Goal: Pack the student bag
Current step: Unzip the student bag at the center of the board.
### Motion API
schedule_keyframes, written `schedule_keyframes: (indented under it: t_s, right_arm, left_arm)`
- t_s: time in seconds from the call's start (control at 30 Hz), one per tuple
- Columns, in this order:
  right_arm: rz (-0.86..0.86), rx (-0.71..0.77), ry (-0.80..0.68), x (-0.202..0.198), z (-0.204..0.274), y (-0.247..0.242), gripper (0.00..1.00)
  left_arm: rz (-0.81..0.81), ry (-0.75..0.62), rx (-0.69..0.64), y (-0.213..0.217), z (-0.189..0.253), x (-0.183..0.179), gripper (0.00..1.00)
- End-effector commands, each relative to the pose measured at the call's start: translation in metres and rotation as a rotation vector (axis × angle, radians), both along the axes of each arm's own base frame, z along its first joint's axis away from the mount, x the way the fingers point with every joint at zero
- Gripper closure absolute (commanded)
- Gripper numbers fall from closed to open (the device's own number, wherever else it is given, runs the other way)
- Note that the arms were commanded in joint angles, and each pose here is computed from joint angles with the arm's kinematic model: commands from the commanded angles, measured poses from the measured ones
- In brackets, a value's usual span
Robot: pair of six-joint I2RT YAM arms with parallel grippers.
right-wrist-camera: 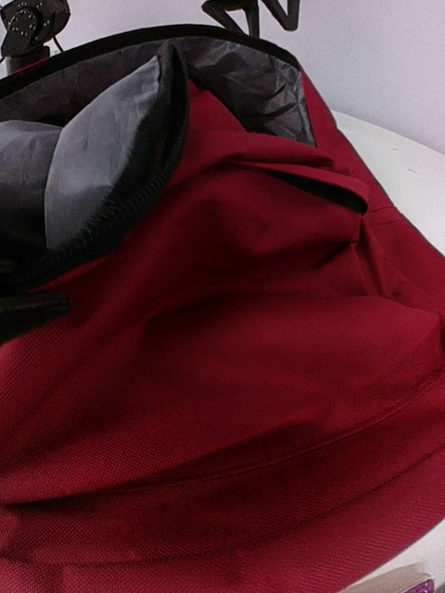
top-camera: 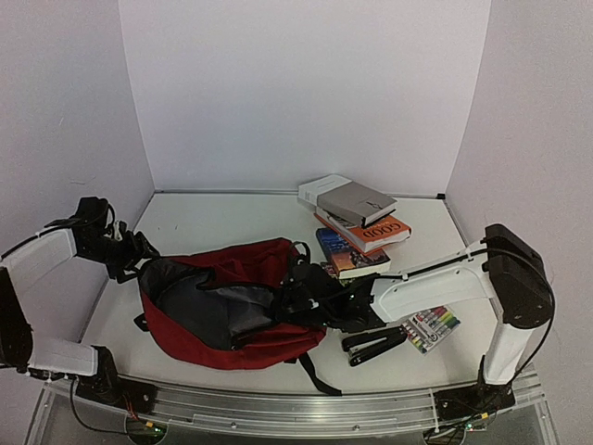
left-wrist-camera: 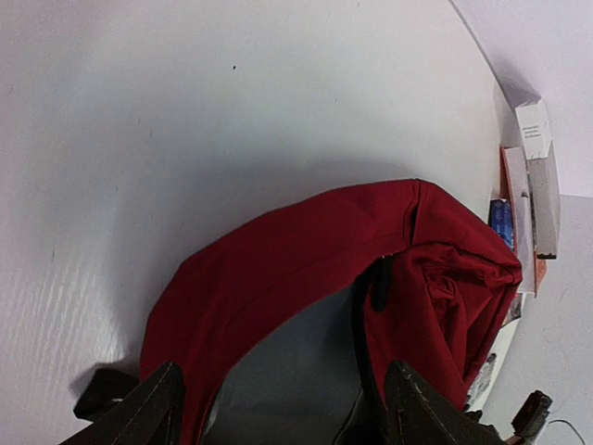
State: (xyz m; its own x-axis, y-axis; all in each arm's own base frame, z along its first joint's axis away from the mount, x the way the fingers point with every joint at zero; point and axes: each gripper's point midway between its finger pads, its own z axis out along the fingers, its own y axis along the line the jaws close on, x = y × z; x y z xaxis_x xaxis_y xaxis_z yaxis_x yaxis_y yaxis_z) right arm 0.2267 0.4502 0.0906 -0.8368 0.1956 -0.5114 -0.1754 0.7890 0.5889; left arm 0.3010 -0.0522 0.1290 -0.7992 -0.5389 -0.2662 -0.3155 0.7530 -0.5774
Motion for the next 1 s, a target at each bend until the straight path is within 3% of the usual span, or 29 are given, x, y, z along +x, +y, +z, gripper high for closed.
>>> schedule_keyframes:
  t_s: [0.0, 0.07, 0.2, 0.3, 0.47, 0.7, 0.97]
  right_arm:
    - [0.019, 0.031, 0.003, 0.0, 0.002, 0.012, 0.84]
    - [0.049, 0.03, 0.001, -0.003, 0.002, 0.014, 0.78]
    - [0.102, 0.021, -0.044, -0.006, 0.013, 0.013, 0.54]
    - [0.167, 0.003, -0.112, -0.008, 0.029, 0.011, 0.37]
    - [0.345, -0.04, -0.258, -0.022, 0.063, 0.021, 0.21]
    - [0.405, -0.176, -0.347, -0.021, 0.077, 0.028, 0.15]
    - [0.437, -0.216, -0.366, -0.012, 0.068, 0.063, 0.19]
  left_arm:
    - [0.024, -0.068, -0.157, -0.021, 0.026, -0.021, 0.24]
    - [0.003, -0.095, -0.201, -0.033, 0.039, -0.031, 0.24]
    - [-0.016, -0.115, -0.187, -0.043, 0.054, -0.049, 0.21]
    - [0.022, -0.065, -0.146, -0.035, 0.042, -0.061, 0.2]
    - [0.078, -0.002, -0.098, -0.025, 0.024, -0.076, 0.18]
    - [0.0, -0.115, -0.204, -0.044, 0.061, -0.069, 0.19]
    - [-0.102, -0.083, -0.28, -0.084, 0.064, -0.058, 0.21]
